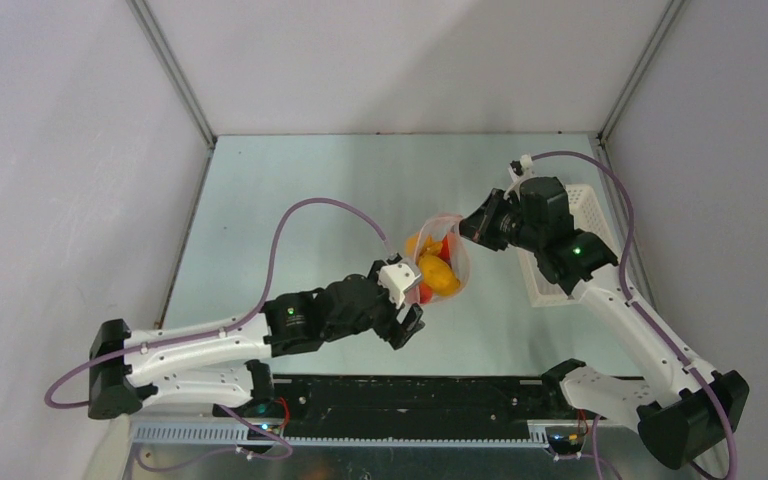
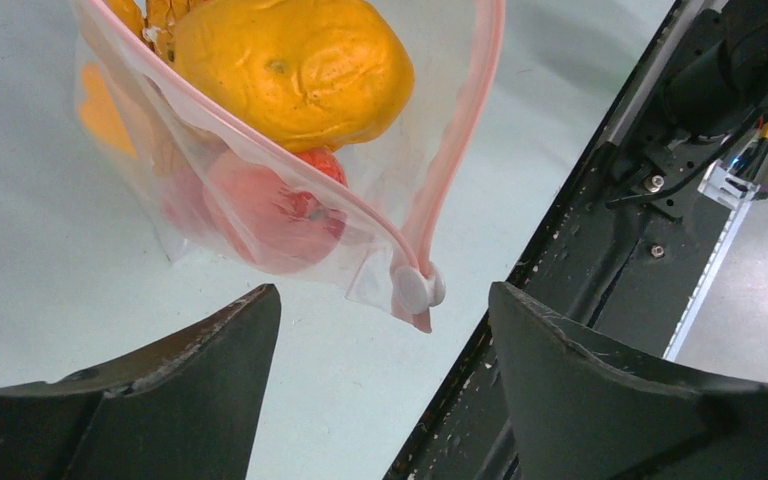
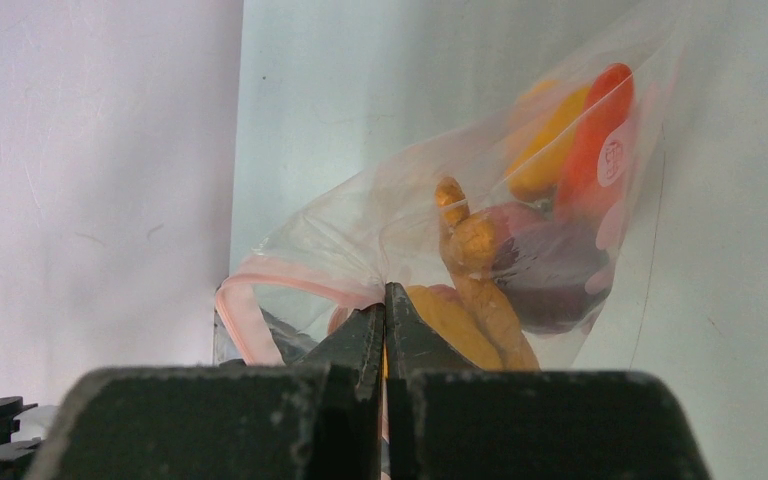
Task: Place the food in the zip-top bag and seal the zipper
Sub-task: Zip the zipper food storage bag at the center of the board.
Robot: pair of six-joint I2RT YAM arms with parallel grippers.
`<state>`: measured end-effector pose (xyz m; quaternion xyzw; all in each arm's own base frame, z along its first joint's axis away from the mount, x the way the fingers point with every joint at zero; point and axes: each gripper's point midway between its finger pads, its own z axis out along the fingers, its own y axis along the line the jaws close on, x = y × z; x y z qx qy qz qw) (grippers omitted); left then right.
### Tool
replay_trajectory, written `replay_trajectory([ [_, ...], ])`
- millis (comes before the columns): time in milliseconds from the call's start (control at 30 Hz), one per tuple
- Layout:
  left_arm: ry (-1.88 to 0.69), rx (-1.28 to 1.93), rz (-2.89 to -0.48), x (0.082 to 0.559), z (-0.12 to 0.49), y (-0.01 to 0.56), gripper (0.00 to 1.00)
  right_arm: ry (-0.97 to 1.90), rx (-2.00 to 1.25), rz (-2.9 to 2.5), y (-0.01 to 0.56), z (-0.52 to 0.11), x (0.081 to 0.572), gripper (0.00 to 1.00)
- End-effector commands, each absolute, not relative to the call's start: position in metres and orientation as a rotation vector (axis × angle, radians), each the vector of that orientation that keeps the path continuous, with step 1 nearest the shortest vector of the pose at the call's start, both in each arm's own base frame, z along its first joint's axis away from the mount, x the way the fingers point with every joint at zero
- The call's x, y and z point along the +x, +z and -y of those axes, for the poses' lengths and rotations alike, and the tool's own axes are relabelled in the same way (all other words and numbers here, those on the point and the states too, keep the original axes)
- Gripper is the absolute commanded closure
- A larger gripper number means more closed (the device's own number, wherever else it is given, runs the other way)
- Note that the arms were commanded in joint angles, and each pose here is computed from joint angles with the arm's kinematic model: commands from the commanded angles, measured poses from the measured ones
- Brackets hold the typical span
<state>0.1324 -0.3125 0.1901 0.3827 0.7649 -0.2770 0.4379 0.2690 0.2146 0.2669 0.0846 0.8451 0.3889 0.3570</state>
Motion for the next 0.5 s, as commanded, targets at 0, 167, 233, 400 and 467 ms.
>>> replay_trajectory([
  [0,-0.639,0.874,-1.850,0.144,0.320,0.213,0.23,1.026,0.235,-2.108,0.289,-0.217,0.273,1.00],
  [167,-0.587,0.886,-1.865,0.151,0.330,0.208,0.37,1.027,0.248,-2.093,0.288,-0.215,0.272,1.00],
  [233,-0.566,0.891,-1.873,0.154,0.334,0.205,0.40,1.025,0.257,-2.087,0.287,-0.213,0.271,1.00],
  [400,-0.510,0.859,-1.872,0.164,0.338,0.202,0.53,1.025,0.258,-2.077,0.288,-0.211,0.269,1.00],
  [467,-0.497,0.862,-1.871,0.166,0.337,0.201,0.64,1.019,0.267,-2.075,0.287,-0.208,0.270,1.00],
])
